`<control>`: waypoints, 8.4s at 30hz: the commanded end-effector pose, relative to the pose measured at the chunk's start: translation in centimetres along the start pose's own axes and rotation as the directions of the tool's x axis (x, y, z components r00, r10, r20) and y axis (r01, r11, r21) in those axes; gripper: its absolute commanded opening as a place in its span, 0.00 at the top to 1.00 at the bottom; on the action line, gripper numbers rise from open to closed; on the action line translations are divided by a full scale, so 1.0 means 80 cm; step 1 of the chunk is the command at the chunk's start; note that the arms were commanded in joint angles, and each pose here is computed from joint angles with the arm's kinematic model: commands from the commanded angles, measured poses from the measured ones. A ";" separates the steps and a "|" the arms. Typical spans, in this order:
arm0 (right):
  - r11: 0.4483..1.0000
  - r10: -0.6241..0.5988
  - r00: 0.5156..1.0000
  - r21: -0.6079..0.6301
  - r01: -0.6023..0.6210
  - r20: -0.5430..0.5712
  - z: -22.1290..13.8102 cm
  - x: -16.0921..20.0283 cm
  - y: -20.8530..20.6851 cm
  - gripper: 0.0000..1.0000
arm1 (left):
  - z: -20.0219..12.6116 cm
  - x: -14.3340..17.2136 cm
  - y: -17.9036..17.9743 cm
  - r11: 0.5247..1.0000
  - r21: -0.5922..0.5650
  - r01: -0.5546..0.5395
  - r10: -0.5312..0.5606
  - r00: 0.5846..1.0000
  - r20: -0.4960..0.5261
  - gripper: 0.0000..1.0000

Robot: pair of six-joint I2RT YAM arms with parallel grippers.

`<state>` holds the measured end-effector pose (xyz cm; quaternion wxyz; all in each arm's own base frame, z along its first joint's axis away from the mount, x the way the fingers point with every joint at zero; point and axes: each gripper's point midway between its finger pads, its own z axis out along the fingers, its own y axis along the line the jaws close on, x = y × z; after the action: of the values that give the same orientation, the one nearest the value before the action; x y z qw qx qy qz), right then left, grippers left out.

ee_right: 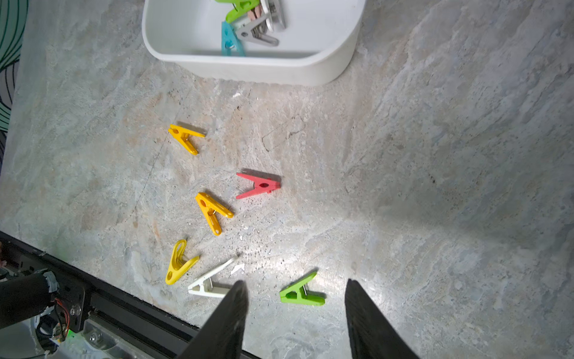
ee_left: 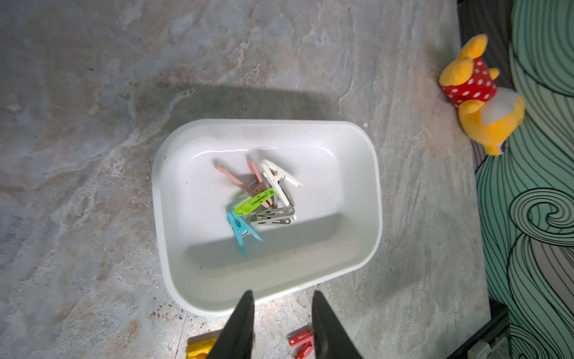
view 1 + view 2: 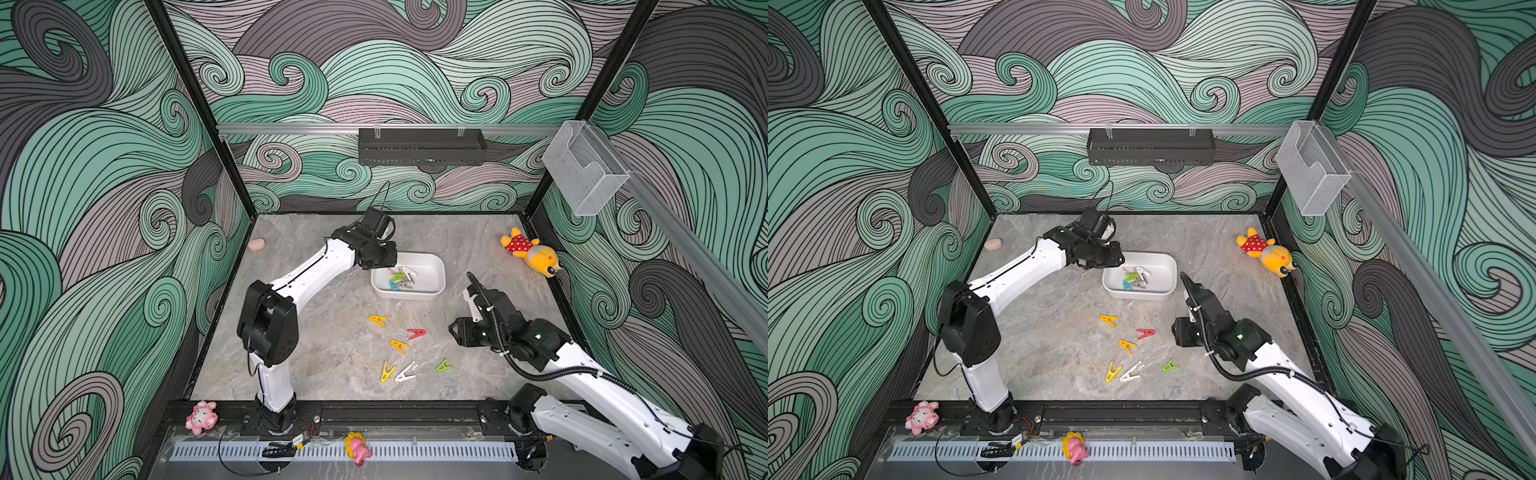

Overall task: Put the clothespins into the storage box
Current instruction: Place the clothespin in the storage box, then pick up the clothespin from the center of the board, then place the clothespin in the storage box, then pick up the clothespin from the center of the board.

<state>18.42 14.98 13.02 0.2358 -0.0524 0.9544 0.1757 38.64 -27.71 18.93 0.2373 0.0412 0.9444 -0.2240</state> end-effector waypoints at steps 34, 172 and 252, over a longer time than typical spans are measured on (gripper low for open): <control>0.916 0.402 0.876 0.127 -0.382 -0.268 0.070 0.140 0.036 0.32 | -0.082 0.047 0.075 0.998 -0.004 0.064 -0.062 0.987 0.147 0.64; 0.986 -0.149 0.984 -0.062 0.156 0.102 0.119 -0.246 0.095 0.61 | -0.063 0.170 0.115 0.950 -0.069 0.306 -0.313 0.934 -0.171 0.61; 0.978 -0.075 0.982 -0.182 0.107 0.173 0.077 -0.141 0.043 0.54 | 0.056 0.234 0.113 0.747 -0.429 0.507 -0.645 0.710 -0.284 0.83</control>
<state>30.65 20.77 13.81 0.3141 -0.1093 0.9088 0.2521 26.10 -23.02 1.78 -0.0632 -0.2689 0.9519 -0.1326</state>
